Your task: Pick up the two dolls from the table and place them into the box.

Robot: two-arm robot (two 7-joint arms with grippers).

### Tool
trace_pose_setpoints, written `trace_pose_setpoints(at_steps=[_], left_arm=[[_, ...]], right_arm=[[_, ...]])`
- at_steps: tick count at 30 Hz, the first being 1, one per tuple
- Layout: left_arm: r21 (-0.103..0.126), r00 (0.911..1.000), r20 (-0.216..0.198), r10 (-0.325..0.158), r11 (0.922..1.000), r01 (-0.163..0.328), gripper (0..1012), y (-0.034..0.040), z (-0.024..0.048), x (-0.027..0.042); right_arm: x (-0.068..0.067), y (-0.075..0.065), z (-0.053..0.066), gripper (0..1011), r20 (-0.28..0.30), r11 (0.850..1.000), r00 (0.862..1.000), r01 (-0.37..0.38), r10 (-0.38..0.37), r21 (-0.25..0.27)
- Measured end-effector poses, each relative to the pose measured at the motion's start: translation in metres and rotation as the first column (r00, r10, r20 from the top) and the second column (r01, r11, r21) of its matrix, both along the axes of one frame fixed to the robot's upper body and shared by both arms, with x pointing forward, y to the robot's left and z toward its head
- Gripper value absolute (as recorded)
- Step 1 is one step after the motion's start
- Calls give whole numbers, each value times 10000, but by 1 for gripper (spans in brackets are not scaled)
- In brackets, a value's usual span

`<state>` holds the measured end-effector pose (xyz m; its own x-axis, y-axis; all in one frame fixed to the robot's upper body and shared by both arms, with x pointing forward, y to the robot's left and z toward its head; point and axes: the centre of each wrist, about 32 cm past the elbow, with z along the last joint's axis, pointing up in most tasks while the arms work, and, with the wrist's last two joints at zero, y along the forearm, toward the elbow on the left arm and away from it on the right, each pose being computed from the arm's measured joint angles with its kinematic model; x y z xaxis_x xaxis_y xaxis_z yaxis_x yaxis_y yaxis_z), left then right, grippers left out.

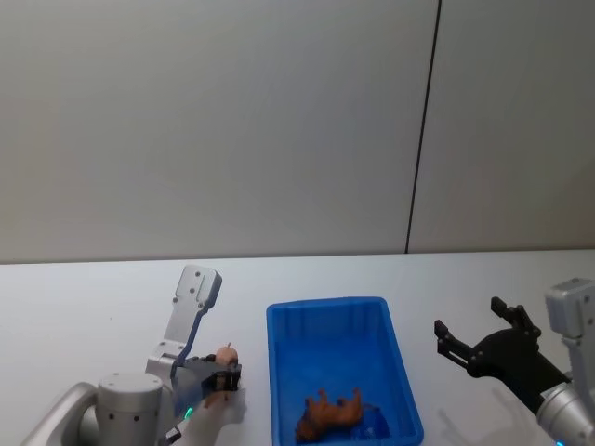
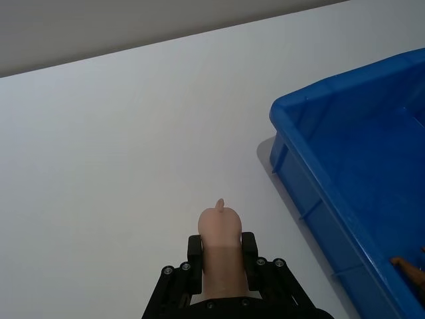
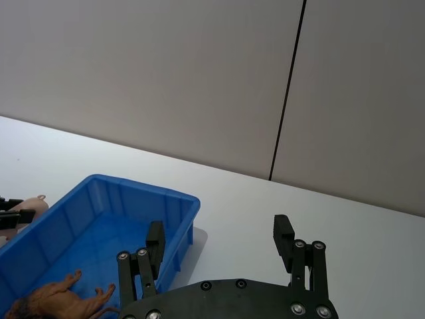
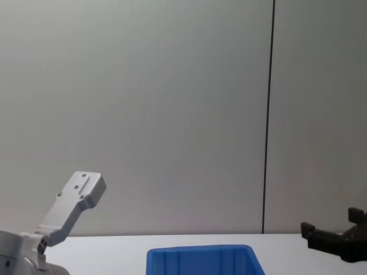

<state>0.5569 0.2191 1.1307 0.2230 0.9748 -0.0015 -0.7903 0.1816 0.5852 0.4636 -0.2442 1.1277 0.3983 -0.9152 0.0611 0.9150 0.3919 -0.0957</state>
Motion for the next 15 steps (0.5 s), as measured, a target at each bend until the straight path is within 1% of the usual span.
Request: trace_pose_setpoints(at_steps=[6, 11, 12, 14, 15], left_arm=[[131, 10000, -32, -51, 9999, 52, 360, -9, -10, -7], [308, 9999, -37, -141, 9994, 142, 360, -18, -12, -15], [384, 9998, -20, -176, 9991, 176, 360, -20, -12, -19], [452, 9998, 7, -214, 9988, 213, 360, -23, -9, -23], [520, 9997, 39, -244, 9984, 242, 360, -24, -5, -27]], right_arm=[[0, 0, 0, 1001, 0, 10000, 10000, 0, 0, 0], [0, 0, 0, 1001, 0, 10000, 10000, -1, 1, 0], [0, 0, 0, 1001, 0, 10000, 10000, 0, 0, 0], [0, 0, 0, 1001, -1, 10000, 10000, 0, 0, 1], [0, 0, 0, 1001, 0, 10000, 10000, 0, 0, 1]])
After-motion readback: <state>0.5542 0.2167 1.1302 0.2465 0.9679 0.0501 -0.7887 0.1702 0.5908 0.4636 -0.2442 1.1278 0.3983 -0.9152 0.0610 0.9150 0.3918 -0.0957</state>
